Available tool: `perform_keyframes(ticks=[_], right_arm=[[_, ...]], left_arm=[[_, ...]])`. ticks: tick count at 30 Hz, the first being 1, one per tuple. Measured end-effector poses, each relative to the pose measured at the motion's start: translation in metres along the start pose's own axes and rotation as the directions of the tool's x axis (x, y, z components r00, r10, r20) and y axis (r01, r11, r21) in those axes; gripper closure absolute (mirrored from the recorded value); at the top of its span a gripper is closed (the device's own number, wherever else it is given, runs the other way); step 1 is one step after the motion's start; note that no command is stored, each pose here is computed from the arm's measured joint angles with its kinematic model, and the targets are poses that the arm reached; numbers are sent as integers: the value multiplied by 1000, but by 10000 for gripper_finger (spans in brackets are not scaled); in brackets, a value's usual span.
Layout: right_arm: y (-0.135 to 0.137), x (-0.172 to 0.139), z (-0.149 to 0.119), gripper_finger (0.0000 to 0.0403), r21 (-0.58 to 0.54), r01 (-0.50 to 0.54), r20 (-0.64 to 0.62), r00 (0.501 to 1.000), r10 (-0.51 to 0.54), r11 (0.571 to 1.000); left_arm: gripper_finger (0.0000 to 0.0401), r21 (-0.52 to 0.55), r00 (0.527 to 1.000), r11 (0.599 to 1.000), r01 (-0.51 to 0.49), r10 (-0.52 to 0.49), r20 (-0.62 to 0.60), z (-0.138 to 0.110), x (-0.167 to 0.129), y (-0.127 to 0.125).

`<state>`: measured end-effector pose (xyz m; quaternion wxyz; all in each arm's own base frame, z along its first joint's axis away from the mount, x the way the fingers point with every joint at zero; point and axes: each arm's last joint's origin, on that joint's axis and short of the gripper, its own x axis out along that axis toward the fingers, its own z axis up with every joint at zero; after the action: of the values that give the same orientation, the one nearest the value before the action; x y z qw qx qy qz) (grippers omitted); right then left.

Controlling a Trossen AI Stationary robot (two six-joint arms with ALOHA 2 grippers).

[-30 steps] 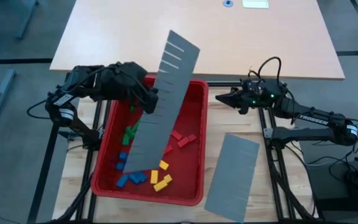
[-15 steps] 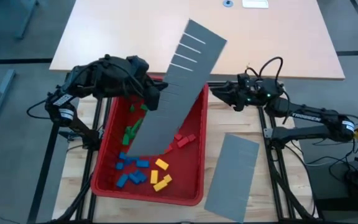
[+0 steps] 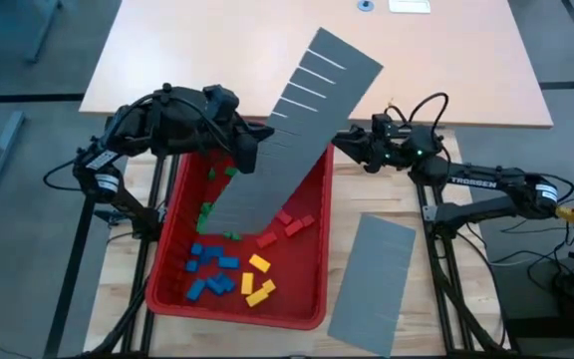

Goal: Sort blocks

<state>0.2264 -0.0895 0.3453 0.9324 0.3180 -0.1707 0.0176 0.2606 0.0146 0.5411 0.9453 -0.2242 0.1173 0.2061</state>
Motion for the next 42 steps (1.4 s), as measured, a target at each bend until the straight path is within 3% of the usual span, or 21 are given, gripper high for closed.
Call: perform_keyframes(ticks=[11,19,27,36,42], right_arm=[[0,4,2,242,-9,-54,53,997,54,998],[4,3,2,392,-15,-109,21,994,110,994],[10,-2,8,402,28,-125,35,992,124,992],[38,-21,33,403,40,-163,121,980,157,986],[66,-19,61,403,-9,-91,53,994,91,996]], left_arm=[[401,13,998,1000,6,-5,-67,-11,35,-8],[401,17,995,1000,18,-16,-97,-15,45,-9],[401,19,995,1000,24,-22,-94,-14,43,-8],[401,13,991,995,102,-100,-88,-13,50,-14],[401,-1,979,981,194,-194,-64,-10,61,-21]])
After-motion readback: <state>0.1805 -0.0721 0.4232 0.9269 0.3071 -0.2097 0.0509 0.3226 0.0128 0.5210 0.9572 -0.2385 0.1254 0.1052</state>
